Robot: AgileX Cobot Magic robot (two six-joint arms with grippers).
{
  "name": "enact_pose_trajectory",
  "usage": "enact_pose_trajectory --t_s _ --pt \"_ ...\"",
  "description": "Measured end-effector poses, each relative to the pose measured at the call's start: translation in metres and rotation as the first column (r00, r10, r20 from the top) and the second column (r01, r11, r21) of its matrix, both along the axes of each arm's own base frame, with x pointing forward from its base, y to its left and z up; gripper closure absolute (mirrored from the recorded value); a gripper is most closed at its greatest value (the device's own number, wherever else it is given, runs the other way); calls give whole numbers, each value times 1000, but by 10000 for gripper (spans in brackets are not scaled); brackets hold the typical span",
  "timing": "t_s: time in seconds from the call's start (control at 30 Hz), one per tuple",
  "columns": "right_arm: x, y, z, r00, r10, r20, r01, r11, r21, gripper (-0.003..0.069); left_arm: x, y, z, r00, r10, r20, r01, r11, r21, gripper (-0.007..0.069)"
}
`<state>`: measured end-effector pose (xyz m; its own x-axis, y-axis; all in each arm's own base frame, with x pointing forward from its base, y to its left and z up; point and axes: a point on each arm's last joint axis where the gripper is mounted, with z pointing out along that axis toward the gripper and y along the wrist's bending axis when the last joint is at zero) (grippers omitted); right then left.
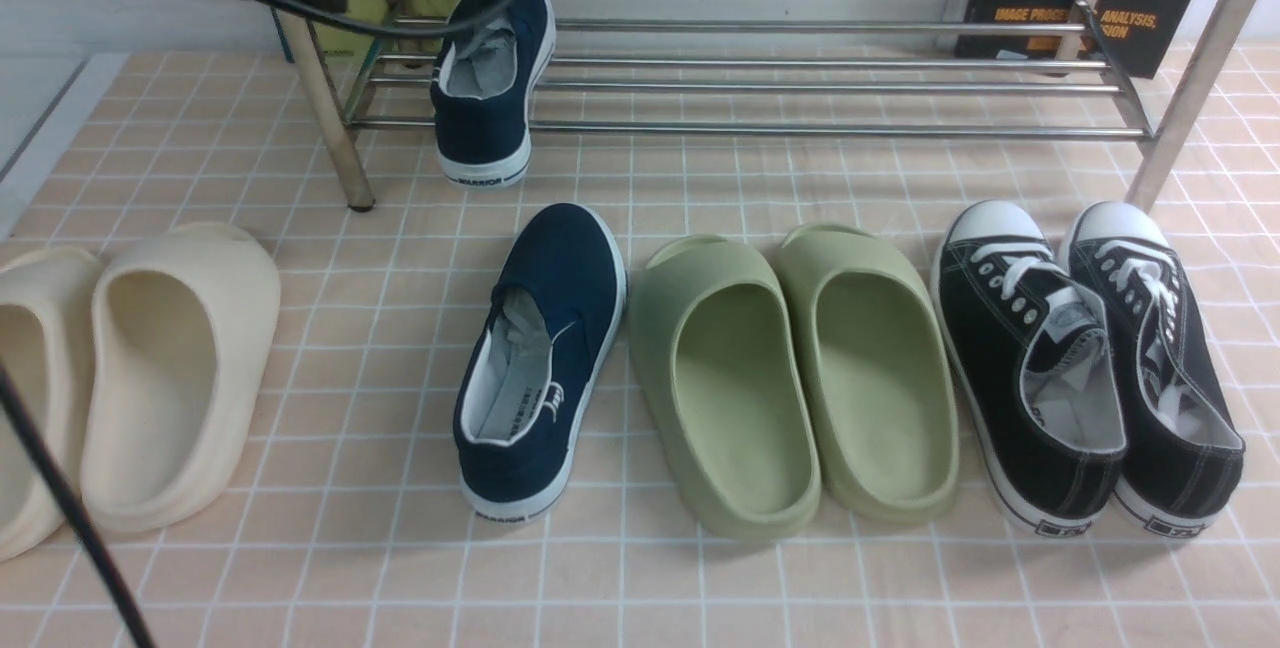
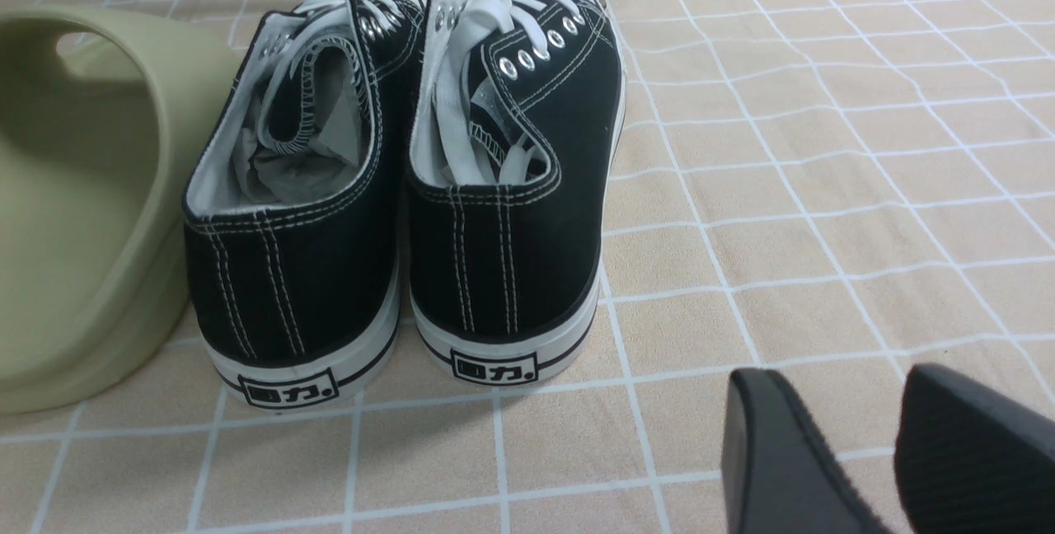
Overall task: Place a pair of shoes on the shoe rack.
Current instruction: Use the left arm to grab the shoe closest to it
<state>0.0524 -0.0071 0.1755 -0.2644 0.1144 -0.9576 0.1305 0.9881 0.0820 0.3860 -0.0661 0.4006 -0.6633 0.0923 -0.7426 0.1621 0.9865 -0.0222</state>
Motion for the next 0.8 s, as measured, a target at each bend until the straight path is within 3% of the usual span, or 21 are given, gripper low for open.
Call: enact_pose_trajectory --t_s 0.13,0.27,0.43,0.5,0.63,0.8 --pt "0 0 0 1000 0 0 0 1000 0 421 -40 9 26 999 7 -50 -5 999 38 587" --pt "0 0 0 1000 0 0 0 1000 0 421 -79 16 19 995 11 -96 -6 999 47 583" --pt "0 0 0 1000 0 0 0 1000 0 421 -116 10 -12 992 -14 -125 22 998 59 581" --pt "0 0 0 1000 0 0 0 1000 0 421 -133 -2 -42 986 -65 -155 80 992 96 581" --pt "0 0 0 1000 0 0 0 1000 0 421 -142 -19 -76 967 -125 -223 159 977 141 575" --pt "0 0 0 1000 0 0 0 1000 0 421 -133 -26 -95 956 -111 -273 152 979 134 570"
